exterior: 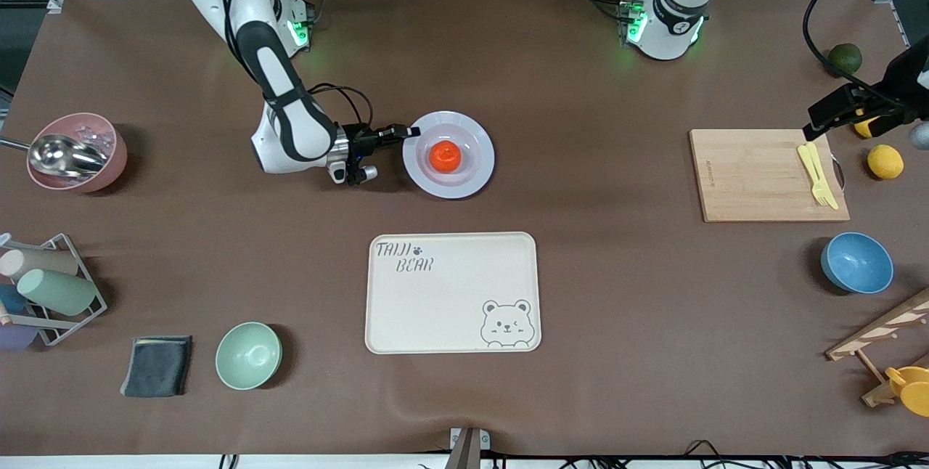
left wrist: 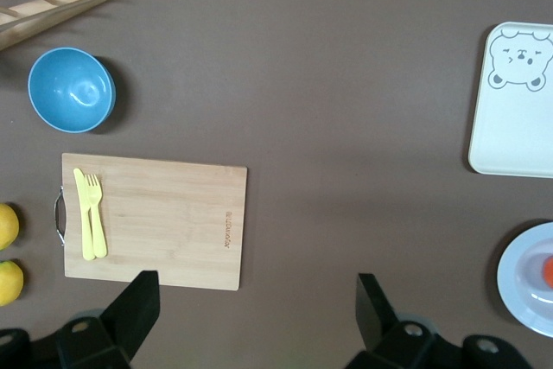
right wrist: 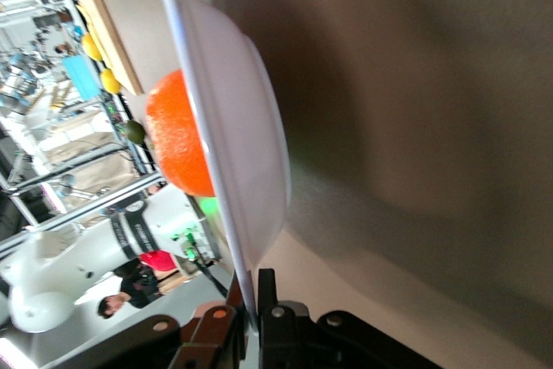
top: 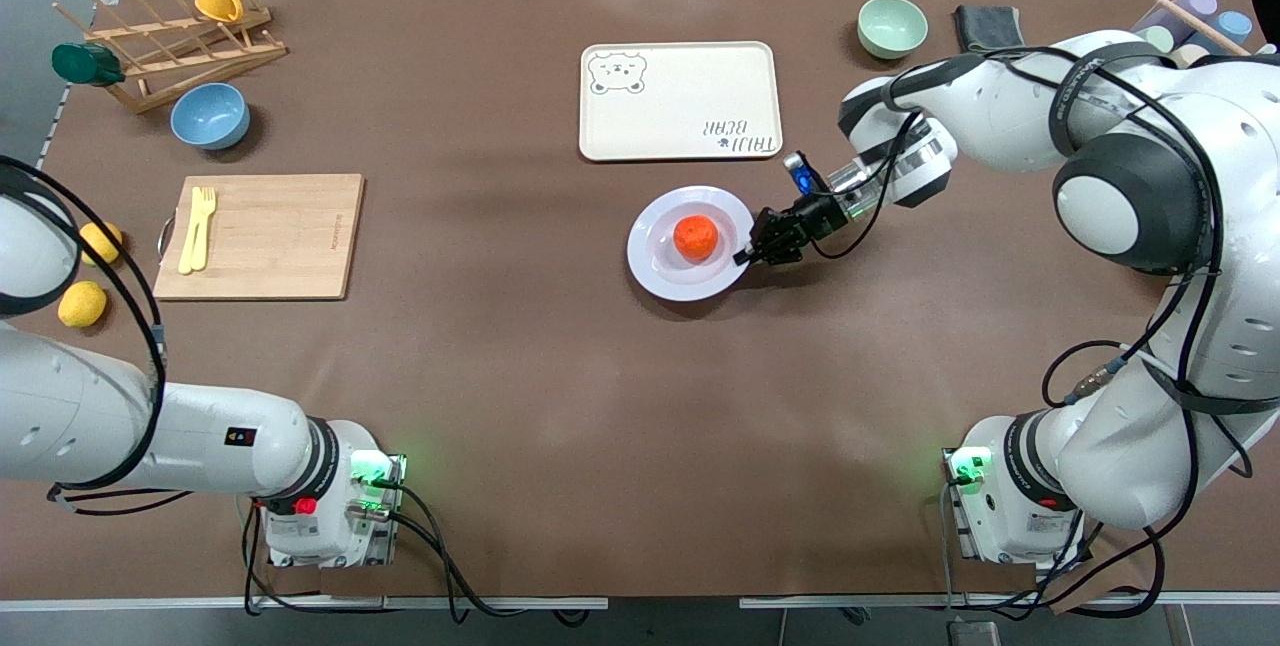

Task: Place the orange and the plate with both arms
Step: 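Slide the plate with the right gripper onto the bear tray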

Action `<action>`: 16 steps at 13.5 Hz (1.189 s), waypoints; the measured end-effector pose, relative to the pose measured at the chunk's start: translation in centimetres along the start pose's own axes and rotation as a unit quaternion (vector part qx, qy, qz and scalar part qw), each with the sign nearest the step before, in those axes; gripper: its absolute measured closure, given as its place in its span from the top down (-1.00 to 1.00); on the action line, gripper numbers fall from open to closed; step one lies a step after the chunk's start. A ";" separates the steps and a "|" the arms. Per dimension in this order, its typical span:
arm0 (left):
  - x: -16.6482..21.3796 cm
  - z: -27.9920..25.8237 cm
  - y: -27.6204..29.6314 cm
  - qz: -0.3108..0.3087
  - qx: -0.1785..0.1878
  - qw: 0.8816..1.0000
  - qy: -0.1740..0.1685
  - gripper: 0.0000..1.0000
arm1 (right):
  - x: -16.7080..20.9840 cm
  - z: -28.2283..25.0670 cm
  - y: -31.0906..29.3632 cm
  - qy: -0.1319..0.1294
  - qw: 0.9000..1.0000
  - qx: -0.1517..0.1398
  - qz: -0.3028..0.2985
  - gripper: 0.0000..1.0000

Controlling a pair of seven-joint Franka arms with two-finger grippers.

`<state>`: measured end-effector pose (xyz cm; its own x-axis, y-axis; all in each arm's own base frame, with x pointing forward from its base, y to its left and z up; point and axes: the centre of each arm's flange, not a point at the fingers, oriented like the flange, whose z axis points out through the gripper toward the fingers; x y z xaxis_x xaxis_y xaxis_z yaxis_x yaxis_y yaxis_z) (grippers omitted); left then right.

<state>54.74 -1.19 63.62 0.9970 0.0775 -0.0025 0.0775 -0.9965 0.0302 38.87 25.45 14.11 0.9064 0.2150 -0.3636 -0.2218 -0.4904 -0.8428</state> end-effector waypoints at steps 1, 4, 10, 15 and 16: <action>0.0 0.3 0.2 0.001 0.000 1.000 -0.003 1.00 | 0.2 -1.0 0.1 0.003 1.000 0.014 0.004 -0.90; -0.1 0.6 1.0 0.007 0.005 1.000 -0.006 1.00 | 0.7 -3.8 0.1 0.016 0.999 0.047 0.009 -0.90; -0.3 0.9 2.5 0.015 0.035 0.999 -0.005 1.00 | 1.1 -7.1 -0.7 0.037 0.996 0.081 -0.028 -0.90; -0.4 1.1 2.8 0.017 0.035 0.999 -0.007 1.00 | 3.8 -9.5 -3.7 0.065 0.991 0.083 -0.084 -0.90; -0.4 1.1 3.0 0.018 0.035 0.999 -0.007 1.00 | 4.6 -10.4 -4.3 0.073 0.990 0.085 -0.091 -0.90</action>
<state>54.56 -4.23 62.58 0.9990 0.0411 -0.0166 0.0404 -0.9984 -0.0403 47.71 19.78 20.18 0.9766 0.1556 -0.1488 -0.0960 -0.3039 -0.9479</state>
